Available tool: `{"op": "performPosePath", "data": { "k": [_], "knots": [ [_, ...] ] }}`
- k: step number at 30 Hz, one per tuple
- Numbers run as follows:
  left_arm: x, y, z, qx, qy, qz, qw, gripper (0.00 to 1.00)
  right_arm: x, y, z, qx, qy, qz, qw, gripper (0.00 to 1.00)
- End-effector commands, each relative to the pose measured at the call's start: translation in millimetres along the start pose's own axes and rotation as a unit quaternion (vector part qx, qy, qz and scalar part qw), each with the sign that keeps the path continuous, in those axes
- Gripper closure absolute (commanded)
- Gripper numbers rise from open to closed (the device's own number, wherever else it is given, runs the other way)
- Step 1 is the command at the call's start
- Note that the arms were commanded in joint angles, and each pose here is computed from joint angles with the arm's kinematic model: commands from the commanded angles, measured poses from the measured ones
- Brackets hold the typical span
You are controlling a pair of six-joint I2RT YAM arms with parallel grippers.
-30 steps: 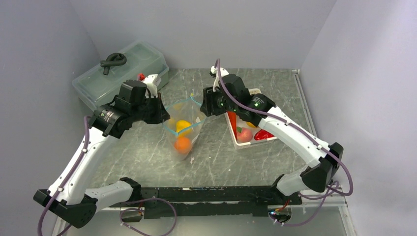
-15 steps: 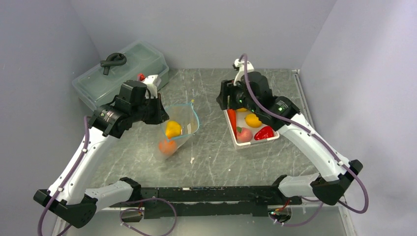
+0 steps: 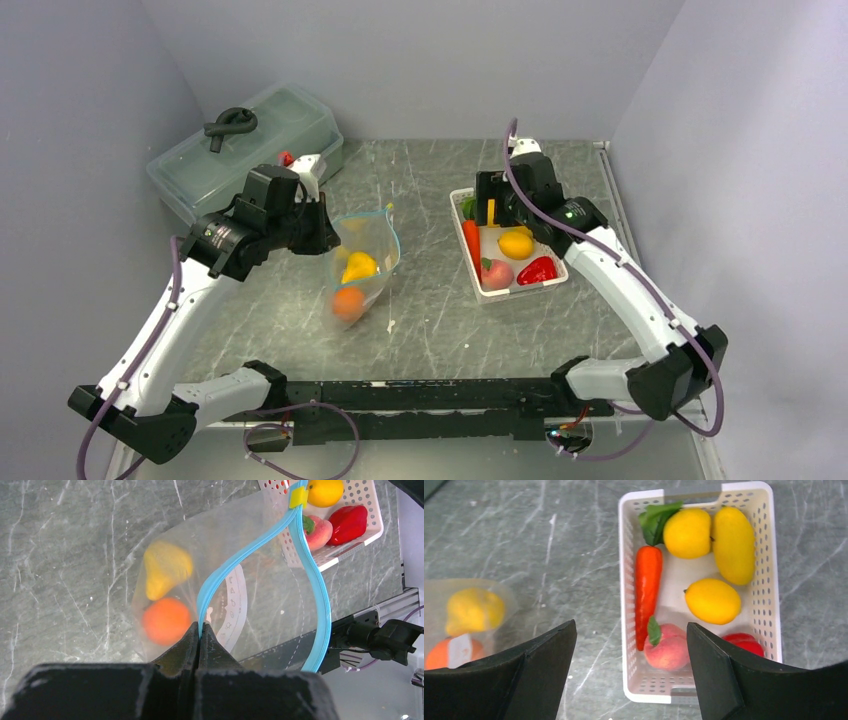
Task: Place the food in the zip-top bag and seal the zipper
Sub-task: Pick up the fake fruit from the bin.
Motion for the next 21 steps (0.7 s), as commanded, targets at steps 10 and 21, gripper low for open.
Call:
{"op": "performPosePath", "data": {
  "k": [10, 21],
  "knots": [
    [12, 11, -6, -0.006, -0.014, -0.032, 0.999, 1.00, -70, 4, -36, -0.008, -0.056, 0.021, 0.998, 0.09],
    [15, 12, -4, -0.007, -0.008, -0.035, 0.999, 1.00, -124, -4, -56, -0.013, -0.082, 0.060, 0.995, 0.04]
  ]
}}
Point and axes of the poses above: each gripper's point midway between its finger pads, its own x axis back along the fingers, its own z axis along the line the jaws close on, y = z × x, the point moved 2 cm from there along x, back along the fingers, and after that the axes turned 3 degrees about x, right-handed, at the moved point
